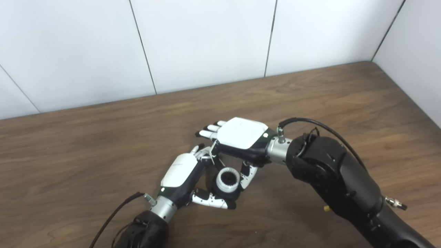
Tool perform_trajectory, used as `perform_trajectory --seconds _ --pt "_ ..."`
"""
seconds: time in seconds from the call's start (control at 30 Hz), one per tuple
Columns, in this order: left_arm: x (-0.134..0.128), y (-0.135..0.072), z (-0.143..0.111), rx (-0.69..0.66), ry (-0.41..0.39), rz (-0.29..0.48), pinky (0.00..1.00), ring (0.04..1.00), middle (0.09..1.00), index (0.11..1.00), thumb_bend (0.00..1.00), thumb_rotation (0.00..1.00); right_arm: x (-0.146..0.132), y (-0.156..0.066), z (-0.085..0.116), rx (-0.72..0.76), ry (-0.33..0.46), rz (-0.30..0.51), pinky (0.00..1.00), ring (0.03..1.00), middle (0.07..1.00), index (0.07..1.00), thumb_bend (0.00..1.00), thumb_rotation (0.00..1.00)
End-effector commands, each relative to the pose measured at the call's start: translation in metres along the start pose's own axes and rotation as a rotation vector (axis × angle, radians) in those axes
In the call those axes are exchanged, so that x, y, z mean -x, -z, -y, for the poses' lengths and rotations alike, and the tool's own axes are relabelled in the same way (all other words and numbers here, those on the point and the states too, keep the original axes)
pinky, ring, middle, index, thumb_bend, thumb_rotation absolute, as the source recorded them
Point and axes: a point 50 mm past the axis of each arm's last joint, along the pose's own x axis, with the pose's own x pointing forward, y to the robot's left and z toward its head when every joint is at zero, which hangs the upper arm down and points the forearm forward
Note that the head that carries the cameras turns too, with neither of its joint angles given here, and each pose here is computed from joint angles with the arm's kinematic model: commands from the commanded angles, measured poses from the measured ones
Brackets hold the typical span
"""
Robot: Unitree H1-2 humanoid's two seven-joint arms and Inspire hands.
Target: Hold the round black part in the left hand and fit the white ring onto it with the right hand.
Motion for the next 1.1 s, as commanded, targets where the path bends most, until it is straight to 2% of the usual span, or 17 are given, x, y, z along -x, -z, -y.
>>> perform_trajectory --seconds 0.0,0.53,1.07 --pt "-0.0046 -0.0084 -0.0087 -0.001 -0.036 0.037 1.00 0.901 0.912 0.478 0.51 0.05 0.0016 0.0054 0.0067 0.018 0.033 -0.015 1.00 1.000 1.000 0.483 0.51 0.12" --pt "-0.0050 -0.0082 -0.0088 -0.005 -0.039 0.038 1.00 0.902 0.911 0.478 0.51 0.05 0.0021 0.0050 -0.0010 0.000 0.032 -0.015 1.00 1.000 0.999 0.483 0.51 0.12" --pt "-0.0061 -0.0084 -0.0079 0.003 -0.039 0.041 1.00 0.902 0.912 0.478 0.51 0.05 0.0040 0.0078 0.0018 -0.027 0.042 -0.012 1.00 1.000 1.000 0.495 0.51 0.14"
